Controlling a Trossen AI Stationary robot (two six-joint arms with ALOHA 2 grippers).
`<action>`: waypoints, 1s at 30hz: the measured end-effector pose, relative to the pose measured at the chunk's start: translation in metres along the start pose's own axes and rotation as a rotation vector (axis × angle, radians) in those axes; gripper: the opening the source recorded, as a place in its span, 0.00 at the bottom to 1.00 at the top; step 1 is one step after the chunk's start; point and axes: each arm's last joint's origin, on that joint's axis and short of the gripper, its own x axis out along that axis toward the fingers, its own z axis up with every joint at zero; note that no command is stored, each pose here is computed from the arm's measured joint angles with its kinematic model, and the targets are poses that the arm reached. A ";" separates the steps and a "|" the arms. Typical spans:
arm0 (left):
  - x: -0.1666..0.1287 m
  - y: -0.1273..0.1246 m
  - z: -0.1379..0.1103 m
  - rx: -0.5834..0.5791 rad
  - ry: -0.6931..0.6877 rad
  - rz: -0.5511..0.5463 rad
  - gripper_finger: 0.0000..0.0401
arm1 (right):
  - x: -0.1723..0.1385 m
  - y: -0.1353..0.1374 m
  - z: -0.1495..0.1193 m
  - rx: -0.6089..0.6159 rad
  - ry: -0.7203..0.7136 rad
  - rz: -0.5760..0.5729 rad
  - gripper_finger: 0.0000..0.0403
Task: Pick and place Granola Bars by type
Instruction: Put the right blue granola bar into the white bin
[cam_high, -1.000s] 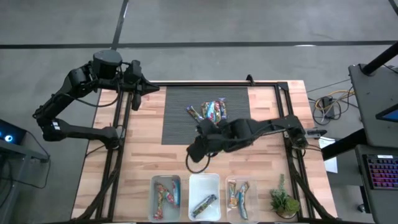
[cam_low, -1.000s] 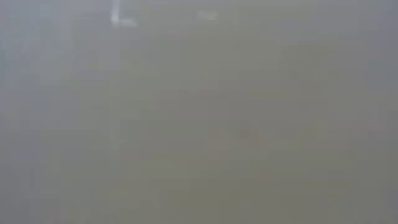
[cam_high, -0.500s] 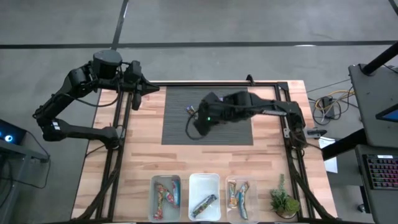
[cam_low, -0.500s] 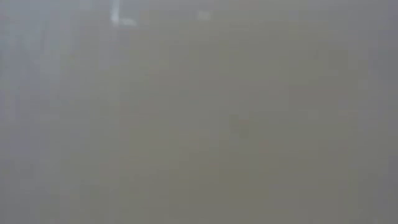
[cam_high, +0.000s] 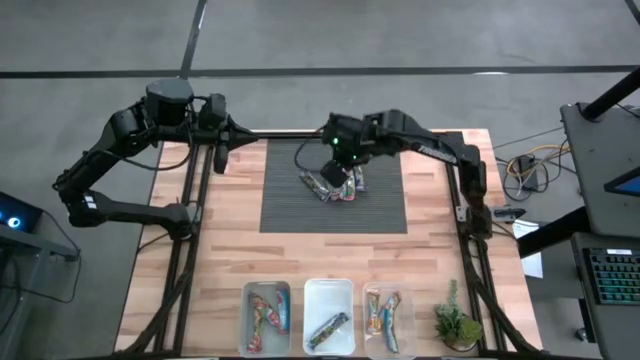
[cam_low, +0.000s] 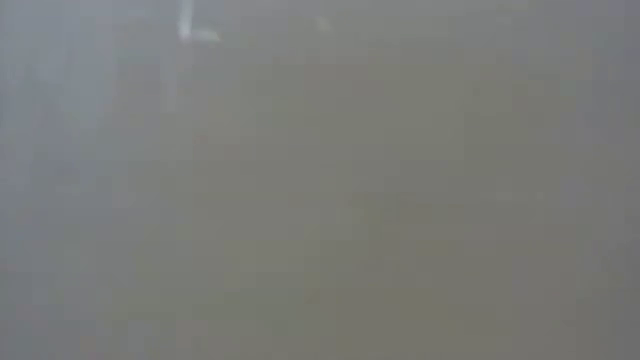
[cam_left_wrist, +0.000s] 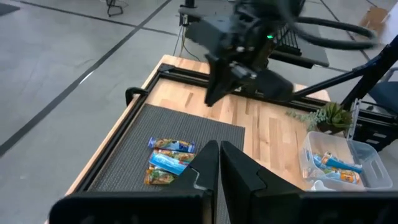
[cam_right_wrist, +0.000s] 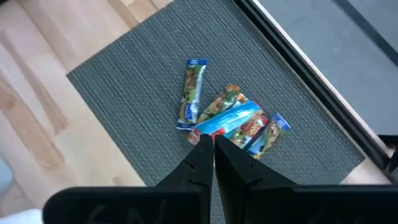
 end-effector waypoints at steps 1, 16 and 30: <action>0.000 0.000 0.000 0.000 -0.001 0.000 0.00 | 0.001 -0.006 0.003 -0.004 0.004 0.001 0.02; 0.005 0.002 0.000 -0.091 0.013 0.016 0.00 | 0.017 -0.092 0.031 -0.040 0.043 0.006 0.02; 0.055 0.017 -0.018 -0.083 0.012 0.018 0.00 | 0.043 -0.121 0.028 0.034 0.147 0.021 0.02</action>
